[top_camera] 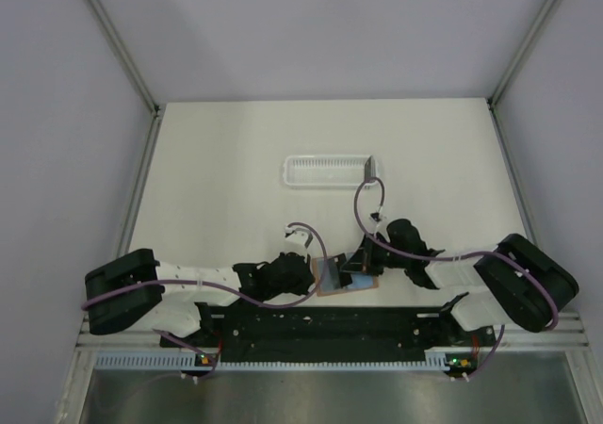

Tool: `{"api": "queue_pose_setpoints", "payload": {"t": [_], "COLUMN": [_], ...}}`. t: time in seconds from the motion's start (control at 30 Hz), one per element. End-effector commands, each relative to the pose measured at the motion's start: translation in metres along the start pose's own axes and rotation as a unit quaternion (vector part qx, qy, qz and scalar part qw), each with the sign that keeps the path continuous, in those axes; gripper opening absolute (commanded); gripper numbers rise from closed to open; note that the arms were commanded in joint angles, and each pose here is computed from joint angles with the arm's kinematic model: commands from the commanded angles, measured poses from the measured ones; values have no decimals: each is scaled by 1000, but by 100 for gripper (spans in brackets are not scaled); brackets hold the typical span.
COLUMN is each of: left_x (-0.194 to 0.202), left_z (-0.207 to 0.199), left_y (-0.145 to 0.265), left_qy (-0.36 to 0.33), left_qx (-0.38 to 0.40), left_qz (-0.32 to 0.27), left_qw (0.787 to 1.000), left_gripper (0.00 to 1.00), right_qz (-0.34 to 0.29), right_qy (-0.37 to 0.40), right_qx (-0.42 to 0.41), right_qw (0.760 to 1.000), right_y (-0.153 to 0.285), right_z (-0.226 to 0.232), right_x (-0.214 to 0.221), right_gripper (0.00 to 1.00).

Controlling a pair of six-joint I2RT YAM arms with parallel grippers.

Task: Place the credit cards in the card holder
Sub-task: Insert the credit card into the card holder.

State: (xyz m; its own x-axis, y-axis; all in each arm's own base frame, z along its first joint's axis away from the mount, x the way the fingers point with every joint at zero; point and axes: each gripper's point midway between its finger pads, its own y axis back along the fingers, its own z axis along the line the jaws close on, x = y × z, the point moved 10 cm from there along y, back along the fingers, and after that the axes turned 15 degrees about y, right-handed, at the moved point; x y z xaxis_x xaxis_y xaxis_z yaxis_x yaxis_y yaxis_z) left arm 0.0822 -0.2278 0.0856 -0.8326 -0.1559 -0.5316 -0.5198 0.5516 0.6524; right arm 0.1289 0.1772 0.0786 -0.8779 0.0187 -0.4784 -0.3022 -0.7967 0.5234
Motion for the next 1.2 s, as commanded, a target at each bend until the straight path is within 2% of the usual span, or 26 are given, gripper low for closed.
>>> {"api": "queue_pose_setpoints", "payload": {"t": [0.0, 0.13, 0.27, 0.37, 0.4, 0.43, 0.67, 0.83, 0.9, 0.93, 1.17], "left_x": [0, 0, -1, -1, -1, -1, -1, -1, -1, -1, -1], "left_z": [-3, -3, -2, -2, -2, -2, -3, -3, -2, -2, -1], "left_y": [-2, -1, -1, 1, 1, 1, 1, 1, 1, 1, 2], "left_qy": [6, 6, 6, 8, 8, 7, 9, 8, 9, 8, 9], "left_qx": [8, 8, 8, 9, 9, 9, 10, 10, 9, 9, 8], "left_qz": [2, 1, 0, -1, -1, -2, -2, -1, -2, -1, -3], "left_qw": [1000, 1000, 1000, 1000, 1000, 1000, 1000, 1000, 1000, 1000, 1000], "left_gripper": [0, 0, 0, 0, 0, 0, 0, 0, 0, 0, 0], "right_qz": [10, 16, 13, 20, 20, 15, 13, 33, 35, 36, 33], "right_qy": [-6, -3, 8, 23, 31, 41, 78, 80, 81, 82, 81], "right_qx": [1, 2, 13, 41, 50, 54, 101, 142, 156, 162, 176], "right_qw": [1000, 1000, 1000, 999, 998, 998, 992, 986, 984, 983, 981], "right_y": [-5, -9, -8, -3, -1, 2, 15, 19, 20, 20, 17], "right_z": [-1, 3, 5, 8, 10, 15, 24, 20, 17, 17, 13], "right_x": [7, 6, 2, -3, -6, -12, -28, -25, -25, -24, -23], "right_gripper": [0, 0, 11, 21, 32, 37, 43, 48, 48, 45, 8]}}
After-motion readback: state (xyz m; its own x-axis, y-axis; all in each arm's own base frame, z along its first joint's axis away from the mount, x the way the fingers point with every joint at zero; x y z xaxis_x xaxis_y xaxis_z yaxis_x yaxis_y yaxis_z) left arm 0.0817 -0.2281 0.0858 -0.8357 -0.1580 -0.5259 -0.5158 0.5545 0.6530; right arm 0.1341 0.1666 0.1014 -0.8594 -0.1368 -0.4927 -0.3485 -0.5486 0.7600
